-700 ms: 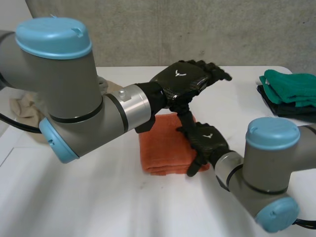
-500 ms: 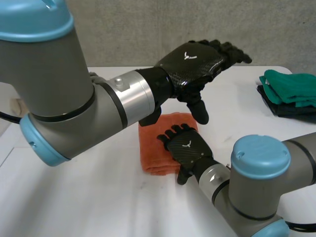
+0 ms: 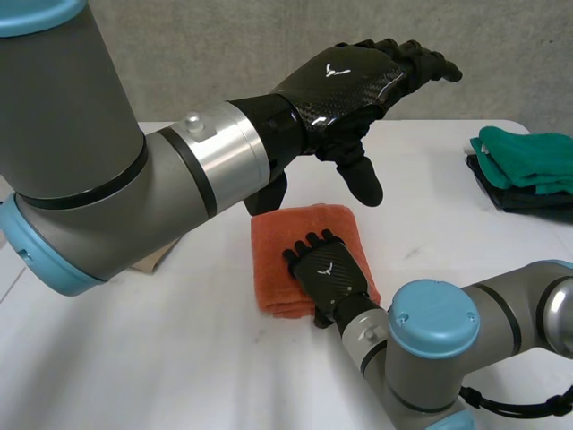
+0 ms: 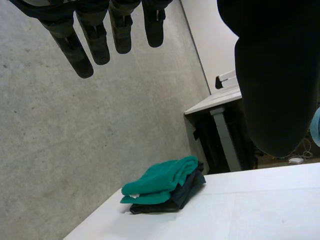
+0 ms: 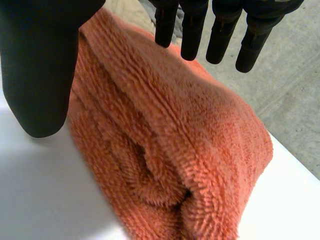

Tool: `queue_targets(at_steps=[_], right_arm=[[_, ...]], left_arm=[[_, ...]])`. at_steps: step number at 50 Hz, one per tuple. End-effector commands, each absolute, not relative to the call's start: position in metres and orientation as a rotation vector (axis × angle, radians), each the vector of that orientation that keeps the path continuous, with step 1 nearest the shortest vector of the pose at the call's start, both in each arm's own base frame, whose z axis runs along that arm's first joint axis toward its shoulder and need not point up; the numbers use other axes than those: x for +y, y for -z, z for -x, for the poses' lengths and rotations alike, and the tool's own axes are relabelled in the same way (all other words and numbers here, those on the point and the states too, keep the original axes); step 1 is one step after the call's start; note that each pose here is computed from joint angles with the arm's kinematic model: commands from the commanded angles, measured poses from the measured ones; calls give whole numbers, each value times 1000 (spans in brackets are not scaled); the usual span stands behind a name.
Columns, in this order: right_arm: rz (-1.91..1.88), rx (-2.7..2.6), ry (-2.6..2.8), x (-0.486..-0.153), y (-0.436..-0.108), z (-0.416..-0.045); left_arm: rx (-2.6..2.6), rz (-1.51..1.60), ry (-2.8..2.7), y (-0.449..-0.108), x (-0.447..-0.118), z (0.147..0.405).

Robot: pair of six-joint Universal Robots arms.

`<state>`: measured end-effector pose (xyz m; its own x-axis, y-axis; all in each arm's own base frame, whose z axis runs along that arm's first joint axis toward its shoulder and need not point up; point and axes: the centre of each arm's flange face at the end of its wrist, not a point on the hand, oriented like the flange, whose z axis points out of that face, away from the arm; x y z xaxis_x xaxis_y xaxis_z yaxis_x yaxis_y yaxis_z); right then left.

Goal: Fold the laundry.

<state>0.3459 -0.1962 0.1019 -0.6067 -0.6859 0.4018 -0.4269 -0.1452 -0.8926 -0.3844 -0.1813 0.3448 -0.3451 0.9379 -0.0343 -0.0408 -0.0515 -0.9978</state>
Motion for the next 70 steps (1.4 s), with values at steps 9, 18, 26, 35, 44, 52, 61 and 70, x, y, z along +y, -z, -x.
queue_targets(at_steps=[9, 18, 26, 35, 44, 52, 61, 70], right_arm=[[1259, 1848, 1959, -217, -99, -356], [1265, 1827, 2025, -230, -98, -365], [1102, 1713, 2252, -259, -132, -373], [905, 1540, 2471, -321, -187, -378], [630, 1388, 2798, -433, -265, -326], [517, 1338, 3012, -512, -282, -242], [687, 1483, 2983, -559, -213, -164], [758, 1657, 2917, -573, -144, -103]], left_arm=[[-1422, 1013, -1518, -340, -186, 383], [-1433, 1002, -1522, -340, -190, 380], [-1438, 999, -1526, -340, -193, 378], [-1387, 977, -1587, -364, -193, 372], [-1305, 921, -1635, -397, -187, 366], [-1298, 911, -1626, -400, -185, 366], [-1342, 921, -1589, -382, -189, 371], [-1380, 931, -1551, -366, -193, 378]])
